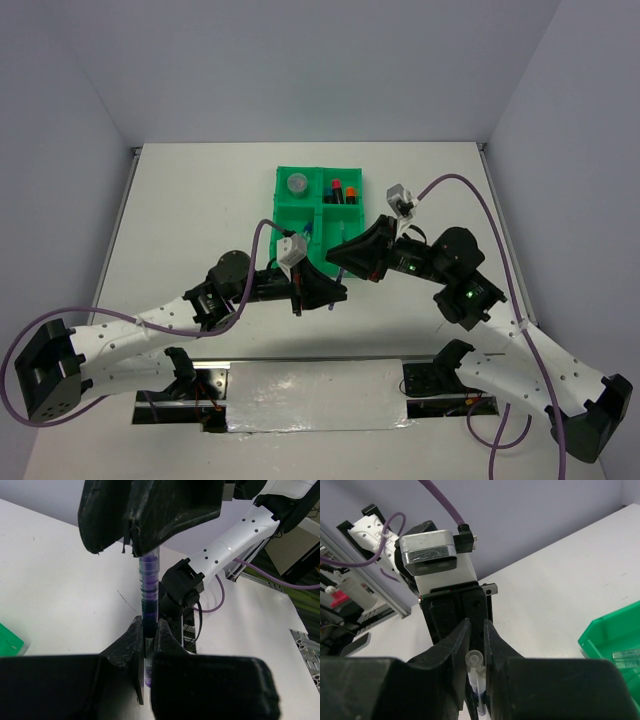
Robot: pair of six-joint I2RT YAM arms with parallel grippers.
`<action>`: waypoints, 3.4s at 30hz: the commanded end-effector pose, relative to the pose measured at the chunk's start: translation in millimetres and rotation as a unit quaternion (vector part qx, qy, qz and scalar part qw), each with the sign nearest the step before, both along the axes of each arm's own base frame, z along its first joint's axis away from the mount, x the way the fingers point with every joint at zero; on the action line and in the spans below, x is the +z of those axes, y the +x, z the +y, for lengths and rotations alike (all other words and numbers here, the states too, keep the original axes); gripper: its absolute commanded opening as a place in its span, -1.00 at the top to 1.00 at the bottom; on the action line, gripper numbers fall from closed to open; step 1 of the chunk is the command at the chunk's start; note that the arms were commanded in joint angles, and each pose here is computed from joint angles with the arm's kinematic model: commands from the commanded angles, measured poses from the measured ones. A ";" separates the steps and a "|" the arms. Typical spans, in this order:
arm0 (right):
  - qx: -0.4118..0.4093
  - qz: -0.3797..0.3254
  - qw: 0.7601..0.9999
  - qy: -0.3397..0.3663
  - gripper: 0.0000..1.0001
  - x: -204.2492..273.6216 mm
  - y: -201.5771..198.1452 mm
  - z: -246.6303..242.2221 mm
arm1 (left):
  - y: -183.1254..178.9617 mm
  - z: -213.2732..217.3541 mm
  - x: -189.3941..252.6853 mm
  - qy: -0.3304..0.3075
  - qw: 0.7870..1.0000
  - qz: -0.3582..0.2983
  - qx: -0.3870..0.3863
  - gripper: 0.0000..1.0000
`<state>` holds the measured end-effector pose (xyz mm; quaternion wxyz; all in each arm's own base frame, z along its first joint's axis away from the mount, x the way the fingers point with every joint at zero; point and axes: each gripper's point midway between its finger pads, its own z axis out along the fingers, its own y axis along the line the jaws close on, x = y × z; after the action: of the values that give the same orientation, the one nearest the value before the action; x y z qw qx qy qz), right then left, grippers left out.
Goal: Sort the stationery into containers
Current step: Close the pen cap on the pen, then place the pen in the storage box.
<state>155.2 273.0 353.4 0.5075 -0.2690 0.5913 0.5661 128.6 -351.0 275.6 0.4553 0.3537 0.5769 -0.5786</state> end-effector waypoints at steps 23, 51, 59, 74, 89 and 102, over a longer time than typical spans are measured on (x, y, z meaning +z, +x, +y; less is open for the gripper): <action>0.011 -0.027 0.999 0.015 1.00 -4.0 -2.5 0.5 | 1.7 -1.4 59.8 -0.072 0.997 -0.024 0.008 1.00; 0.045 0.067 0.996 -0.029 1.00 -112.7 3.6 25.7 | 18.3 17.1 171.9 -0.145 0.985 -0.090 -0.008 1.00; 0.070 0.115 0.990 -0.029 1.00 -140.5 -9.2 29.9 | 19.8 25.6 188.7 -0.155 0.981 -0.121 0.003 1.00; 0.085 0.127 0.987 -0.041 1.00 -153.5 -21.0 42.7 | 17.2 48.4 225.6 -0.190 0.969 -0.159 0.026 1.00; -0.018 0.071 0.997 0.011 -0.18 -38.7 39.5 -4.1 | 22.1 17.5 39.5 -0.032 0.998 -0.059 0.016 1.00; -0.213 0.029 0.977 -0.001 -0.67 20.5 58.2 -89.5 | 126.7 2.4 -39.4 0.112 0.965 0.089 0.219 1.00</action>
<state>211.8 207.7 366.0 0.5653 -0.1568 0.6264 0.5133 208.2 -348.2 221.5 0.4380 0.2862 0.7074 -0.4752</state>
